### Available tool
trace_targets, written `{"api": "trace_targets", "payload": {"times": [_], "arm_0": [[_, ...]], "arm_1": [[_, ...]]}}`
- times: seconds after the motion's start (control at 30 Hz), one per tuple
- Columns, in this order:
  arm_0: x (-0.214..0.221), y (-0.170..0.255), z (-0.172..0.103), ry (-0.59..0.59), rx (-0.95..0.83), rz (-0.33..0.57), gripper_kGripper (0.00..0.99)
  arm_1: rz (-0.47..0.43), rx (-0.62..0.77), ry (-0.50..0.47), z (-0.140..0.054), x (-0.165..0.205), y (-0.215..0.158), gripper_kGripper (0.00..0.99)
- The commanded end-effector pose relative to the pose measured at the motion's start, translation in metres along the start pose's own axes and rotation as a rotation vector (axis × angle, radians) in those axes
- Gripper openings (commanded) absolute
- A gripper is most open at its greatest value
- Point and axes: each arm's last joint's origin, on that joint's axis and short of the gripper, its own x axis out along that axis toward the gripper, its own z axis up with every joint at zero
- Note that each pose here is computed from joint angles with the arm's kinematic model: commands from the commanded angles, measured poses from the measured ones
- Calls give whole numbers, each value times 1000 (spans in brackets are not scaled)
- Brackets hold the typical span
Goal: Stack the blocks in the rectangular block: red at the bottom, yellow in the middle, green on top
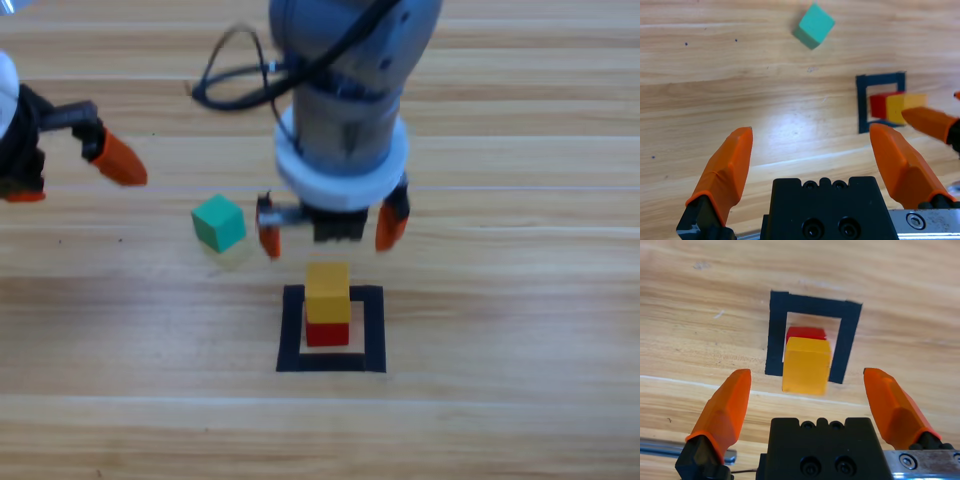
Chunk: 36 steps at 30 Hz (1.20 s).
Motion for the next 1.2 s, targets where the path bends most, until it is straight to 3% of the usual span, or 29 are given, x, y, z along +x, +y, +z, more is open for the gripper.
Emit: {"api": "trace_targets", "payload": {"times": [0.03,0.13,0.27,0.43,0.5,0.6,0.7,0.87,1.2], "arm_0": [[12,-17,34,-40,-131,-20,986],[49,-34,59,3,-197,14,974],[112,-52,82,72,-295,105,973],[159,-60,92,124,-391,171,963],[169,-62,96,133,-422,201,962],[188,-68,107,150,-466,256,960],[204,-78,118,163,-491,303,960],[222,-85,120,176,-554,357,962],[211,-91,115,175,-573,423,962]], "arm_1": [[135,-107,-209,-24,-118,-31,990],[237,-156,-318,-53,-147,-76,990],[360,-245,-488,-107,-166,-155,990],[426,-434,-460,-149,-160,-197,990],[522,-539,-465,-171,-152,-217,990],[541,-628,-462,-188,-146,-234,990],[584,-700,-421,-194,-141,-236,989],[632,-765,-470,-194,-142,-226,989],[603,-764,-547,-190,-125,-221,989]]}}
